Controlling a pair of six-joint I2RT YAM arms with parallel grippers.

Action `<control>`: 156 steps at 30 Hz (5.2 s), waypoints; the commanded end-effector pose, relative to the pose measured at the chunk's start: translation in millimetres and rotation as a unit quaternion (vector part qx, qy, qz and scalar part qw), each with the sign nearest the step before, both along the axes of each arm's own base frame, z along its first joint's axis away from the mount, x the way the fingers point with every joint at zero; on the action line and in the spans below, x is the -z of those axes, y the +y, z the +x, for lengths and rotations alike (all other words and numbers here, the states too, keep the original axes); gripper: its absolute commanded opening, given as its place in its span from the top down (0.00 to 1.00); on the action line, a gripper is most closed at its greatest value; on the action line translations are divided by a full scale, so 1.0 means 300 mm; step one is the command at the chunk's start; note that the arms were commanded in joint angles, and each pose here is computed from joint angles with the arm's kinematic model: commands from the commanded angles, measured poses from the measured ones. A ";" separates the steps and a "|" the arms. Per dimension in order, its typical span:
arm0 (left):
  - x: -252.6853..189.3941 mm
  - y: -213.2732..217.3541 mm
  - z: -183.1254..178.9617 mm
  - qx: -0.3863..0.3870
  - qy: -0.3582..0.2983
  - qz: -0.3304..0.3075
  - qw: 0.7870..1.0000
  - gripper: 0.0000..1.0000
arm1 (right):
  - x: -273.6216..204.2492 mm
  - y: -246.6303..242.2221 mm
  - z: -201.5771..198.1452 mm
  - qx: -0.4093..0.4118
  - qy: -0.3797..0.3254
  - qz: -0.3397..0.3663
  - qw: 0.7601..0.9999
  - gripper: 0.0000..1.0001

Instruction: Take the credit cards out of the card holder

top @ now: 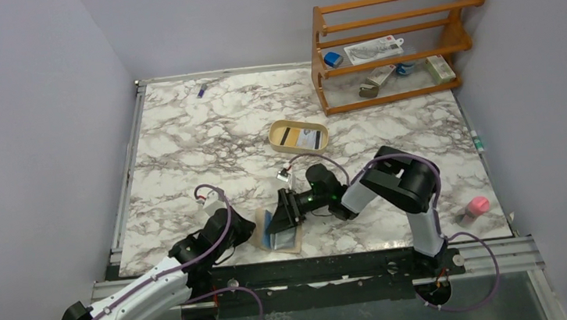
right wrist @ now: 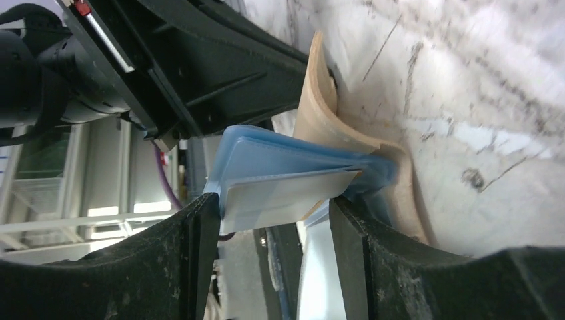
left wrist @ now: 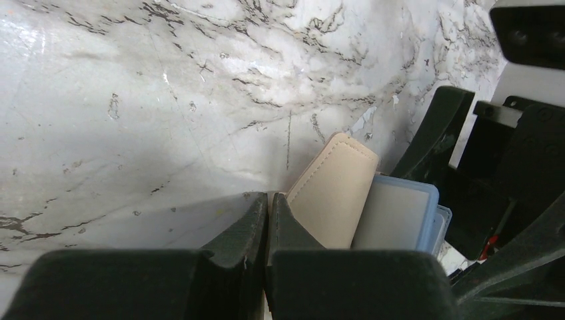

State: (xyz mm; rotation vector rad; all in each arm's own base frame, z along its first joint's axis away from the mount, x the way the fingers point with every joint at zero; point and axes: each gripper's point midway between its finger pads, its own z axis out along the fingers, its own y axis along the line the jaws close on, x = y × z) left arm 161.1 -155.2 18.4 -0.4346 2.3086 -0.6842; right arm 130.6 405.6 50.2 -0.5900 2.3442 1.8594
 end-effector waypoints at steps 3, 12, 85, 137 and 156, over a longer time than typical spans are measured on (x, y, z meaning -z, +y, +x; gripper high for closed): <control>0.026 0.050 -0.002 -0.014 0.007 0.042 0.999 1.00 | -0.098 0.014 -0.048 0.010 0.031 0.088 0.996 0.35; 0.030 0.052 -0.003 -0.018 0.009 0.040 0.999 1.00 | -0.196 0.037 0.032 0.085 0.026 0.164 0.982 0.34; 0.031 0.061 0.014 -0.042 0.016 0.048 0.998 1.00 | -0.037 0.005 0.092 0.183 0.093 0.036 0.978 0.34; -0.012 0.038 0.036 -0.055 -0.004 0.008 0.998 1.00 | -0.053 0.133 0.058 0.137 0.105 0.016 0.985 0.35; -0.015 0.080 0.028 -0.064 0.000 0.039 0.997 1.00 | -0.015 -0.038 0.029 0.140 0.090 0.001 0.986 0.35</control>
